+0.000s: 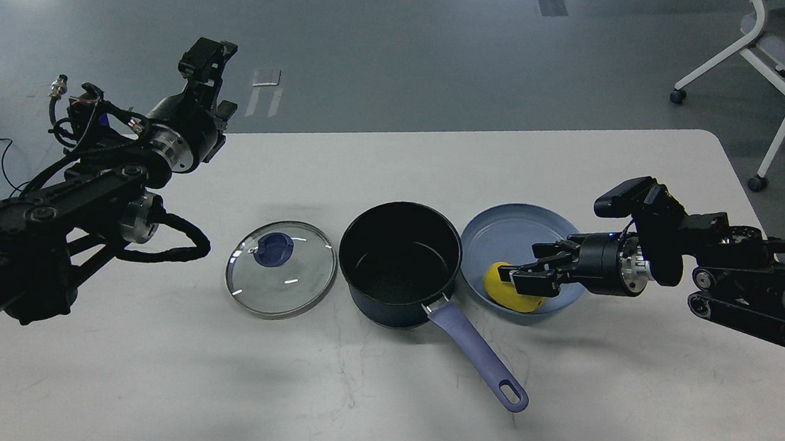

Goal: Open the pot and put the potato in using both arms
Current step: 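Grasp the yellow potato on the blue plate with the right gripper, then carry the potato over the saucepan and drop it inside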

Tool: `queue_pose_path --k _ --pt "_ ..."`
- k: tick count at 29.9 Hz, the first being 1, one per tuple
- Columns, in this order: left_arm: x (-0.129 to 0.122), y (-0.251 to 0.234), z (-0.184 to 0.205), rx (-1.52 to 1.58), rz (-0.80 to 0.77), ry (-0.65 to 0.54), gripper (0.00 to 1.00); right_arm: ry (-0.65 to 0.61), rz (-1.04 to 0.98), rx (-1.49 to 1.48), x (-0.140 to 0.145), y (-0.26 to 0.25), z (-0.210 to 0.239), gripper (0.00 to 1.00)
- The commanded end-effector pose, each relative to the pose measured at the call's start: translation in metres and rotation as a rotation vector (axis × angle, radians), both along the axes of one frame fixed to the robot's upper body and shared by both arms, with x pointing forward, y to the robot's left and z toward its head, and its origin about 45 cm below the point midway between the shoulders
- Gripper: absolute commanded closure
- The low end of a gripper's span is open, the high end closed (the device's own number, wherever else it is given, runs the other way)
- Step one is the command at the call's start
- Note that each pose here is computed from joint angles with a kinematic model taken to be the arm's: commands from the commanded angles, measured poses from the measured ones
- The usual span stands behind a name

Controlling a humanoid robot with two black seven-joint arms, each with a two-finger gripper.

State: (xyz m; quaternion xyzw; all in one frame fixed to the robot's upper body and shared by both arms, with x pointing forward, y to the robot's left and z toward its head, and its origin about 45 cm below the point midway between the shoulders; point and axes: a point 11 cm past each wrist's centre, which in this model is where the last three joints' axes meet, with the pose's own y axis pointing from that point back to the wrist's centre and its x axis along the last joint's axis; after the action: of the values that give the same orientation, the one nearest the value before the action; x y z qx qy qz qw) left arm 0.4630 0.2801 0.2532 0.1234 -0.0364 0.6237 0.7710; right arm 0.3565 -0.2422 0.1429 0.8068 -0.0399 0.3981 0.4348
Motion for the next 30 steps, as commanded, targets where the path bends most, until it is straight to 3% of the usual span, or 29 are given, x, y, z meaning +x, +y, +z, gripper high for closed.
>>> queue_pose_path --k 1,8,13,23,30 --pt "-0.001 -0.001 -0.003 0.009 -0.005 0.006 0.02 0.003 0.003 -0.009 -0.003 -0.005 0.000 0.16" --pt "-0.001 0.000 -0.003 0.013 -0.002 0.006 0.02 0.008 0.019 -0.012 -0.006 -0.001 -0.003 0.16" --pt "-0.002 0.004 -0.003 0.016 0.003 0.004 0.02 0.022 0.038 -0.016 -0.010 0.006 -0.011 0.21" --pt "-0.004 0.008 -0.008 0.020 0.012 0.010 0.02 0.005 0.036 -0.039 -0.001 0.006 -0.011 0.58" --pt "-0.003 0.006 -0.008 0.018 0.010 0.010 0.02 -0.058 0.031 -0.029 0.017 0.007 0.013 0.66"
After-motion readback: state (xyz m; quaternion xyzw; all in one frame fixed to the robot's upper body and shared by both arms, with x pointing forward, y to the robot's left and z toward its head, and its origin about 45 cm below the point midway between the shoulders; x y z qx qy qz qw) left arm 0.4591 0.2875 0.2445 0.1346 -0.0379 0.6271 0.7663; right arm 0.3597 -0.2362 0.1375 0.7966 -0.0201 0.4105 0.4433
